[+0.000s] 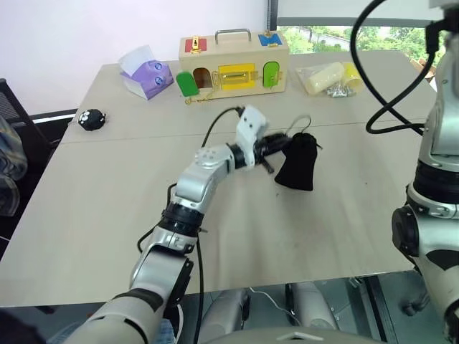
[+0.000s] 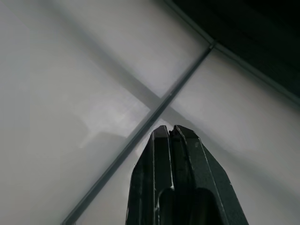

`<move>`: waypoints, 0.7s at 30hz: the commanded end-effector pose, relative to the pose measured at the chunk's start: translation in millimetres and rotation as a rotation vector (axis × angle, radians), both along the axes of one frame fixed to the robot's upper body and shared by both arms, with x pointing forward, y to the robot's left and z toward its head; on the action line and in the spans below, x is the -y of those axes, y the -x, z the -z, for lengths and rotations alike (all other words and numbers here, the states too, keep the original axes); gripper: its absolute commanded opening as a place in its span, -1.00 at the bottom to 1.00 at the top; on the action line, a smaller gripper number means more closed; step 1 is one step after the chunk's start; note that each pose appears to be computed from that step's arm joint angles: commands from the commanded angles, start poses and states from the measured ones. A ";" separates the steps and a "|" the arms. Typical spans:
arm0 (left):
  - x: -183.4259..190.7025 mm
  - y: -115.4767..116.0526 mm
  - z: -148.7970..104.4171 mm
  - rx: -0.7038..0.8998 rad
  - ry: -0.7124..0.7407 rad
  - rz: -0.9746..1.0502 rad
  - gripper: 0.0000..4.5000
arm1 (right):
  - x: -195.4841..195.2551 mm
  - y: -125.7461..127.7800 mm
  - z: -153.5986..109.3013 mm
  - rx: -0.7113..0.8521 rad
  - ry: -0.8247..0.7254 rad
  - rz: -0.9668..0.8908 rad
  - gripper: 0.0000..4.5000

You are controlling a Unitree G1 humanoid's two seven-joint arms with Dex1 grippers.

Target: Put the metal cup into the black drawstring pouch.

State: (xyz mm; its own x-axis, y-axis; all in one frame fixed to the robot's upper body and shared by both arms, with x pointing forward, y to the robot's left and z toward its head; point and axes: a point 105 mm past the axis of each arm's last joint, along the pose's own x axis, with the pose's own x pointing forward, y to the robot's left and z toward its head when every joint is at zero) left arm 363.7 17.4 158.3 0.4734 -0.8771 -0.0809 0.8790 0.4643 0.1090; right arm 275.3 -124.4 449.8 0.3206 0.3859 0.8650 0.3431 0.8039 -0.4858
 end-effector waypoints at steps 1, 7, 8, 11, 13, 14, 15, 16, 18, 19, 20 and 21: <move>9.8 9.8 -26.4 0.080 0.067 0.054 -0.93 | -23.4 -14.2 27.5 -0.159 0.086 -0.106 -1.00; 6.7 9.6 -41.7 0.105 0.140 0.037 0.26 | -37.2 -28.6 63.3 -0.358 0.155 -0.174 -1.00; 5.9 9.1 -43.8 0.113 0.151 0.029 0.33 | -35.2 -29.6 65.9 -0.371 0.156 -0.175 -1.00; 1.8 6.0 -48.9 0.136 0.167 -0.002 0.49 | -32.4 -33.8 75.0 -0.442 0.148 -0.215 -1.00; 0.9 4.7 -48.9 0.144 0.161 -0.011 0.49 | -31.7 -39.6 84.9 -0.533 0.121 -0.266 -1.00; 0.9 4.3 -48.5 0.145 0.158 -0.011 0.49 | -31.7 -42.6 90.7 -0.582 0.109 -0.290 -1.00; 1.2 4.3 -46.5 0.145 0.148 -0.013 0.49 | -30.0 -48.8 106.4 -0.679 0.104 -0.311 -1.00; 0.9 3.6 -44.6 0.145 0.139 -0.018 0.49 | -27.5 -53.5 120.4 -0.758 0.104 -0.318 -1.00; -3.5 0.6 -40.2 0.131 0.129 -0.045 0.49 | -18.4 -61.2 142.6 -0.868 0.105 -0.282 -1.00; -8.3 -2.1 -37.9 0.117 0.130 -0.069 0.49 | -14.7 -63.4 150.9 -0.910 0.094 -0.278 -1.00; -13.8 -5.3 -35.5 0.102 0.130 -0.097 0.49 | -11.4 -65.0 158.6 -0.949 0.084 -0.275 -1.00; -21.1 -8.3 -32.9 0.090 0.130 -0.127 0.49 | -9.3 -65.5 166.4 -0.991 0.069 -0.287 -1.00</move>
State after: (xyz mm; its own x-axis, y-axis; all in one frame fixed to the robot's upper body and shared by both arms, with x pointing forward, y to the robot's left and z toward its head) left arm 368.2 27.6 186.5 0.5447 -0.8367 0.0564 0.8285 0.5473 0.1185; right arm 348.3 -113.8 272.3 0.7809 0.5889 0.2084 -0.4317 0.7498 -0.5014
